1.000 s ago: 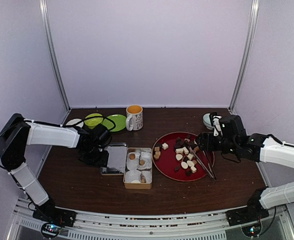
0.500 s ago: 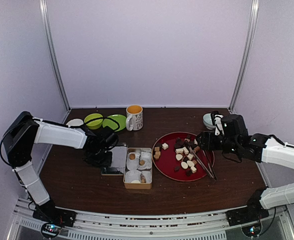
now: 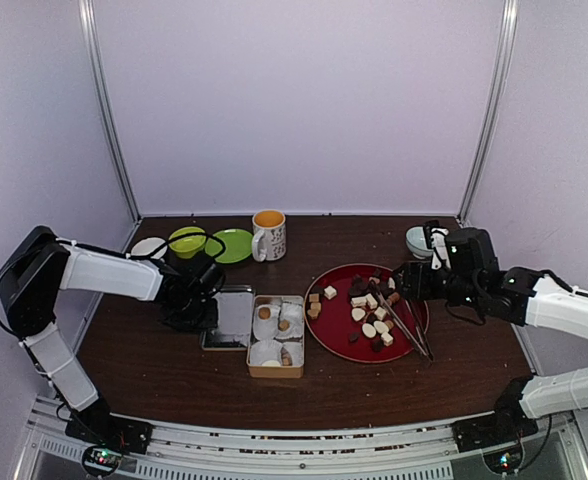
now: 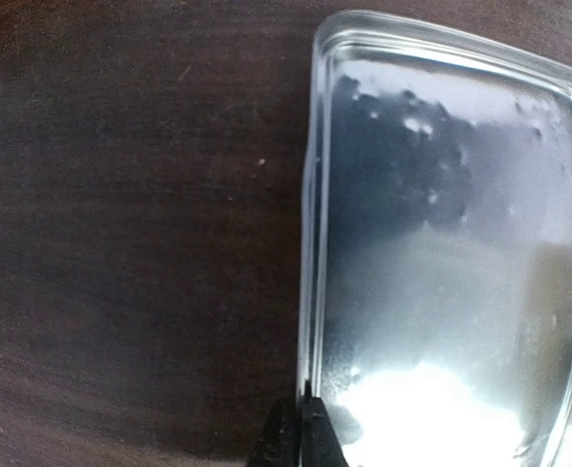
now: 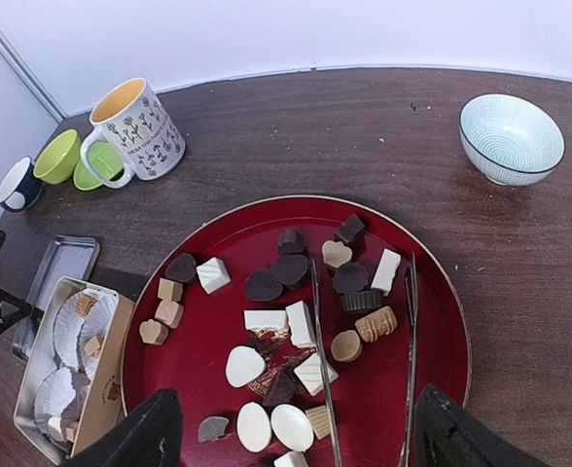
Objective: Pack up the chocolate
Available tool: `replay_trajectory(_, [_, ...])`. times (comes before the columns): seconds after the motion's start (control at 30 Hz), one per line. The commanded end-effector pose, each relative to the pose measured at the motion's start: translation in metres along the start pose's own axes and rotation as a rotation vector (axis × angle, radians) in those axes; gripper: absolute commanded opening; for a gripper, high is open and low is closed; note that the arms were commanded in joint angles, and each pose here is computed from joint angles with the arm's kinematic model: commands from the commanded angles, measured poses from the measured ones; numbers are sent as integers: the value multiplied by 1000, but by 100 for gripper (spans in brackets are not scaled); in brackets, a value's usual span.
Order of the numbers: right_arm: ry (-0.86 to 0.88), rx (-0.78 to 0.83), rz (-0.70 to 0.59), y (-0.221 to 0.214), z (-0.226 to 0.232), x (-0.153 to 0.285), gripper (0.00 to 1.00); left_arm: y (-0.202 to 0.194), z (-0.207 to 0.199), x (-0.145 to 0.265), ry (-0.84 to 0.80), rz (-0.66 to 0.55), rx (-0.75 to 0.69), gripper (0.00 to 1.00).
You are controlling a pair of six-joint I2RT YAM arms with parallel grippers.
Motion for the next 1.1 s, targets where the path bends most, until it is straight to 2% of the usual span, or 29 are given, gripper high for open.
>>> replay_trajectory(0.0, [15,-14,-3,-1,-1,3,82,-26,17,-19,32,118,7,0])
replay_trajectory(0.17, [54,-16,18,-1,3,4,82,-19,26,-5,82,70,16,0])
replay_trajectory(0.33, [180,-24,61,-1,18,6,82,-2,44,46,131,-110,54,0])
replay_trajectory(0.53, [391,6,101,0,45,8,80,10,53,106,11,-304,68,0])
replay_trajectory(0.67, [460,119,96,-3,68,17,79,10,59,146,-133,-459,49,0])
replay_trajectory(0.83, [540,253,36,-2,100,35,80,2,49,183,-448,-648,-40,0])
replay_trajectory(0.93, [527,389,-65,-4,119,46,83,3,43,203,-557,-678,-81,0])
replay_trajectory(1.07, [528,644,-179,-9,140,63,88,9,38,227,-598,-657,-170,0])
Point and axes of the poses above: each gripper's point midway between its finger pads, its own x axis back along the fingers, its own z axis along the line the jaws close on, y = z × x, the point moved 8 cm from there along x, back along the fingers, and after that the axes turned 7 degrees about -x, right-handed, at the moved point
